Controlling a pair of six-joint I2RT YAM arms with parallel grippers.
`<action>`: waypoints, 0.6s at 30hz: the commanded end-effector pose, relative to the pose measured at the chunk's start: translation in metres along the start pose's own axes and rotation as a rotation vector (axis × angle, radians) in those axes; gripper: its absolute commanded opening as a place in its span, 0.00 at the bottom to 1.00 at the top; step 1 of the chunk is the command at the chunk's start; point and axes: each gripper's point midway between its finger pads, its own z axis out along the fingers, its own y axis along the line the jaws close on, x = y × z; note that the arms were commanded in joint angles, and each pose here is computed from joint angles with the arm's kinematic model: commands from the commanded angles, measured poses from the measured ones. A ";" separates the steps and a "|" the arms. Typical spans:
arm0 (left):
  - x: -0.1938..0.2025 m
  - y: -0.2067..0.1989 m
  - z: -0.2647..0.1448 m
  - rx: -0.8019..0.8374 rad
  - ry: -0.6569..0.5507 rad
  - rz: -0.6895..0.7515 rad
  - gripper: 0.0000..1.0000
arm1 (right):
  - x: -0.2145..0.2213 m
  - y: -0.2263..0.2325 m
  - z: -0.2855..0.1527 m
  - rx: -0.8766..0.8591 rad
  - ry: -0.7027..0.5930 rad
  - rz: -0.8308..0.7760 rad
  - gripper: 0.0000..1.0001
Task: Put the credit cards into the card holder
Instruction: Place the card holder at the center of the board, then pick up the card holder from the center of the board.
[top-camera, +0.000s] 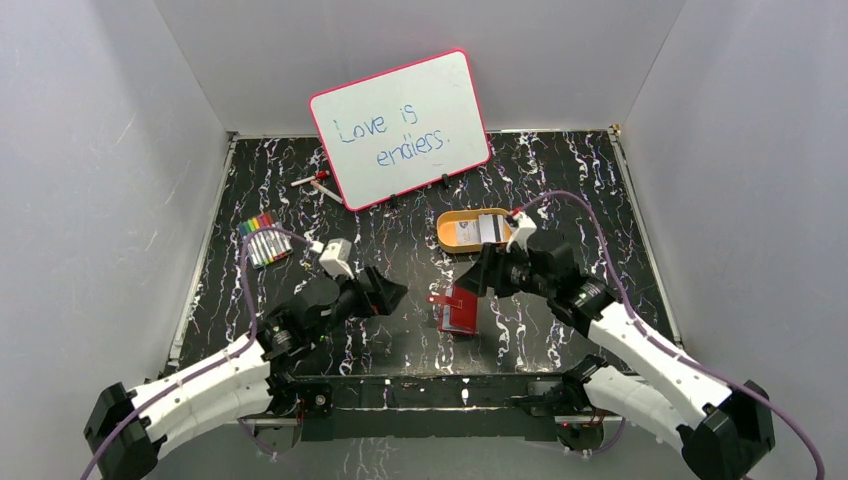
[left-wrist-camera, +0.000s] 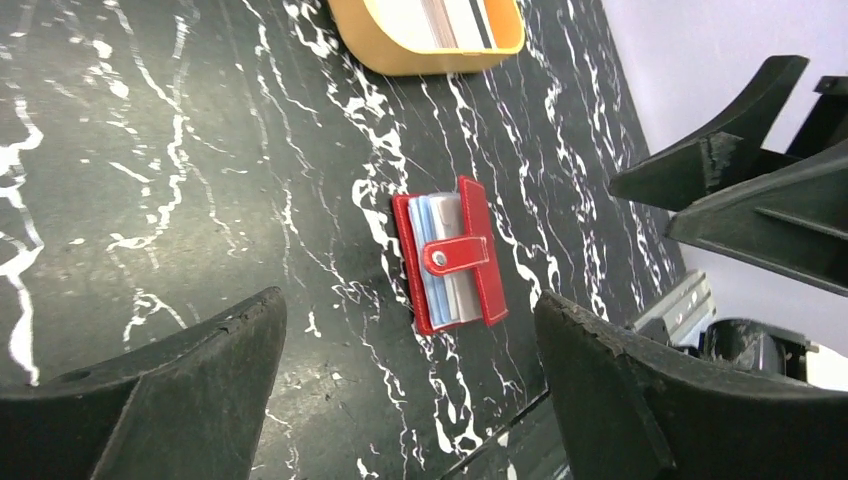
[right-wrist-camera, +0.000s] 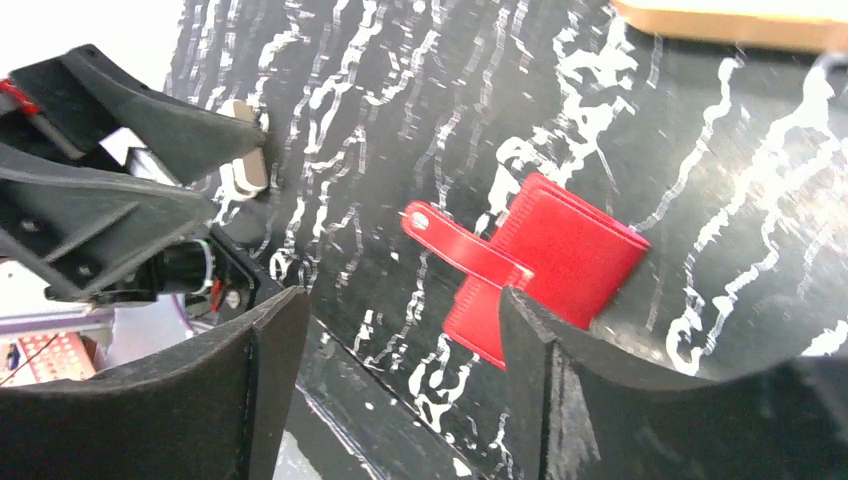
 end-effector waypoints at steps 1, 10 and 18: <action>0.001 -0.036 0.016 0.105 0.089 0.061 0.89 | 0.047 -0.049 -0.004 0.121 0.078 0.115 0.72; 0.044 -0.088 0.053 0.161 0.274 0.183 0.82 | 0.073 -0.067 0.019 0.099 0.081 0.208 0.55; 0.077 -0.083 0.089 0.111 0.374 0.231 0.74 | 0.085 -0.084 0.033 0.153 0.114 0.244 0.49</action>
